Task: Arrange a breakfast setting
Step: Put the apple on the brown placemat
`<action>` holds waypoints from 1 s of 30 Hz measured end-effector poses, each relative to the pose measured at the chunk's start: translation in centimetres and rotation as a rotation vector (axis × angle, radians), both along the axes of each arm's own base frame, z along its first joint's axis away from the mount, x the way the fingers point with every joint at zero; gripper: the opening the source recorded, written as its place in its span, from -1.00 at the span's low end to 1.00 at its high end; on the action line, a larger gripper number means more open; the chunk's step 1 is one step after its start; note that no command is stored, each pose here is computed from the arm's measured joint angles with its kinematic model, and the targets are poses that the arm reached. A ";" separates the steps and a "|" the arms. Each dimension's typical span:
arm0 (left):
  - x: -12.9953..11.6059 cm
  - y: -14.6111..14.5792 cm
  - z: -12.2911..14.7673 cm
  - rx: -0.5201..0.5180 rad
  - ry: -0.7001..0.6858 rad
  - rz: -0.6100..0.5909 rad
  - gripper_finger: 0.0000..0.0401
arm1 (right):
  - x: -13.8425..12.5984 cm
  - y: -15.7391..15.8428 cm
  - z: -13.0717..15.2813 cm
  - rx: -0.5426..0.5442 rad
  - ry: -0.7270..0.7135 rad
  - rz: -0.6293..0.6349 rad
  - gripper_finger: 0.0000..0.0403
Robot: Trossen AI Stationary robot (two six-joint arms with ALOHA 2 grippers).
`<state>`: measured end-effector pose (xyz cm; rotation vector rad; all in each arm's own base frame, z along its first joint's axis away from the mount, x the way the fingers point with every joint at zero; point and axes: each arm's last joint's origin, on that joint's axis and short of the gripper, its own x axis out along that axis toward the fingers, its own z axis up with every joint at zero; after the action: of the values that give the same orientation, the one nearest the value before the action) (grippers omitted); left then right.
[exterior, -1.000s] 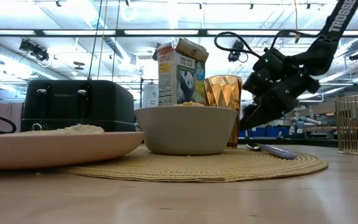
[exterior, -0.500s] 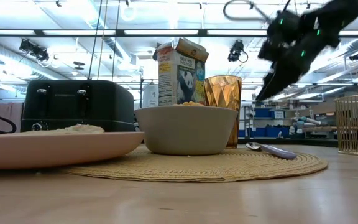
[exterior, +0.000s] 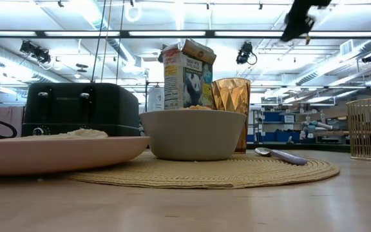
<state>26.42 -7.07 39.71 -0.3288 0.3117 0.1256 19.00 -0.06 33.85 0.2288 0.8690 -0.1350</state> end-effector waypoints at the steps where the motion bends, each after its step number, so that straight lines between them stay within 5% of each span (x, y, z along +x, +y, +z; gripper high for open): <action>1: 0.0 0.0 -0.4 0.003 -0.001 -0.016 -0.15 | 0.2 1.1 0.2 0.035 0.020 0.004 0.81; 14: 0.0 -2.1 -4.7 0.034 -0.013 -0.242 -0.14 | -1.0 17.5 -2.8 0.444 0.526 0.142 0.77; 20: -0.3 -2.9 -4.6 0.072 -0.017 -0.286 -0.14 | -3.3 21.8 -5.1 0.404 0.688 0.120 0.80; 25: -0.6 -3.8 -4.6 0.052 -0.016 -0.316 -0.14 | -4.7 25.1 -7.5 0.289 0.712 0.258 0.86; 30: -0.9 -4.4 -4.6 0.053 -0.019 -0.302 -0.14 | -5.1 26.8 -9.7 0.254 0.812 0.266 0.98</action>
<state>25.50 -11.48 35.11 -0.2271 0.3353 -0.1662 13.95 26.70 24.10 0.2976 1.7186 0.1479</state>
